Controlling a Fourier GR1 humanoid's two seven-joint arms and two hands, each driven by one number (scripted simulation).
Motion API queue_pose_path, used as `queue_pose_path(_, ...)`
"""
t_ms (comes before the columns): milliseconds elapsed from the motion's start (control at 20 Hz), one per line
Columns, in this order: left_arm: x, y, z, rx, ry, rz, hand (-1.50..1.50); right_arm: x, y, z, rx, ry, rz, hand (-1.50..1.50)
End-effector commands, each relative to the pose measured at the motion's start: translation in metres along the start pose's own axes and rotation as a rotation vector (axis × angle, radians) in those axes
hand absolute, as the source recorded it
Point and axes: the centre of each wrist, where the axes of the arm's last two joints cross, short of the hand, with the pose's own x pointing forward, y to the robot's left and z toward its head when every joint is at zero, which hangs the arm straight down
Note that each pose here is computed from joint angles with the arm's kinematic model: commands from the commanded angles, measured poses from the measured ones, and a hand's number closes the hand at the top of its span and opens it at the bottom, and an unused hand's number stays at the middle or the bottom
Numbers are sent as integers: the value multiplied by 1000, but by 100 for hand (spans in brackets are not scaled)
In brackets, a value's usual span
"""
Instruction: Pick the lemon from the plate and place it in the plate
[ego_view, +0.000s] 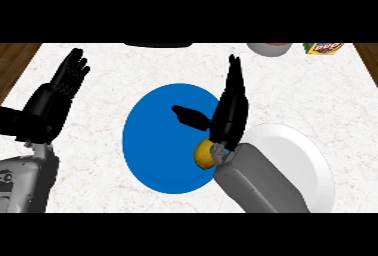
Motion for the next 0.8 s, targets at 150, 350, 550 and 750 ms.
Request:
queue_pose_path(150,-7,8,13,58,33,-1,0,-19,-30,27,-88,50,-182,-150)
queue_pose_path(350,-4,2,14,62,17,4,0,-37,-60,37,-81,16,-176,-150)
queue_pose_path(550,-12,2,15,49,7,5,0,-64,-109,47,-59,-4,-150,-150)
queue_pose_path(750,2,29,22,47,18,-9,0,-79,-141,81,-61,12,-142,-150)
